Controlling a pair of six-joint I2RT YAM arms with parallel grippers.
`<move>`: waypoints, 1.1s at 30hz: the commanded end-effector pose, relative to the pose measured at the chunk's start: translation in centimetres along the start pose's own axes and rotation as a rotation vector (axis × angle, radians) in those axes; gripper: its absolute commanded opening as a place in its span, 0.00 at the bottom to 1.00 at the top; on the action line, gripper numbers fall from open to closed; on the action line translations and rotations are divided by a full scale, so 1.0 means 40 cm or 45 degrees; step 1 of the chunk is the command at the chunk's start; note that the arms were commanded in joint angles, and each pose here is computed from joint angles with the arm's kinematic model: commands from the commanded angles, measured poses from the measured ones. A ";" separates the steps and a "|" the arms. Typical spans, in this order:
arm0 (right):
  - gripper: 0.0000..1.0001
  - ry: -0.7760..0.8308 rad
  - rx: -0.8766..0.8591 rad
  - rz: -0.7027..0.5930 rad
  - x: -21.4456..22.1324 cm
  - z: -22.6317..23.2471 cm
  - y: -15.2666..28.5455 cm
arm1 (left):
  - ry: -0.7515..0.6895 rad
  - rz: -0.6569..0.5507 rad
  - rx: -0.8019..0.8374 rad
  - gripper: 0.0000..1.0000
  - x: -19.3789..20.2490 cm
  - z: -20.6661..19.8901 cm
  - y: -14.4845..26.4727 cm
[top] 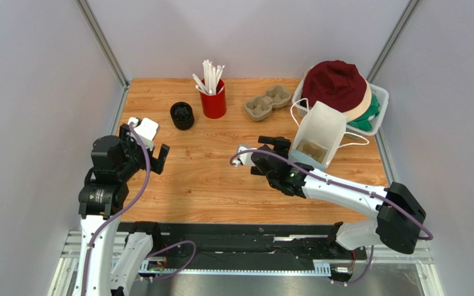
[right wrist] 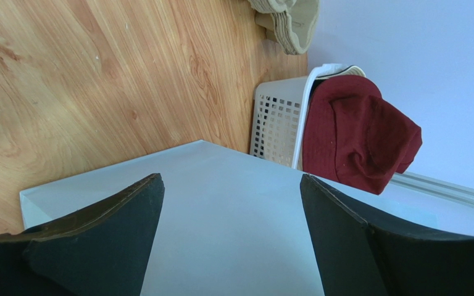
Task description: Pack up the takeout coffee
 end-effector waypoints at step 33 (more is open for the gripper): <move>0.88 -0.061 0.000 0.235 0.139 -0.072 -0.010 | 0.055 -0.075 -0.025 0.99 -0.017 0.013 0.021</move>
Point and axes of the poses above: each gripper's point midway between its finger pads, its own y axis back along the fingers, its own z axis along the line the jaws close on, x = y × z, the point moved 3 cm from there along y, back along the fingers, and after that the axes turned 8 degrees about y, right-handed, at the moved point
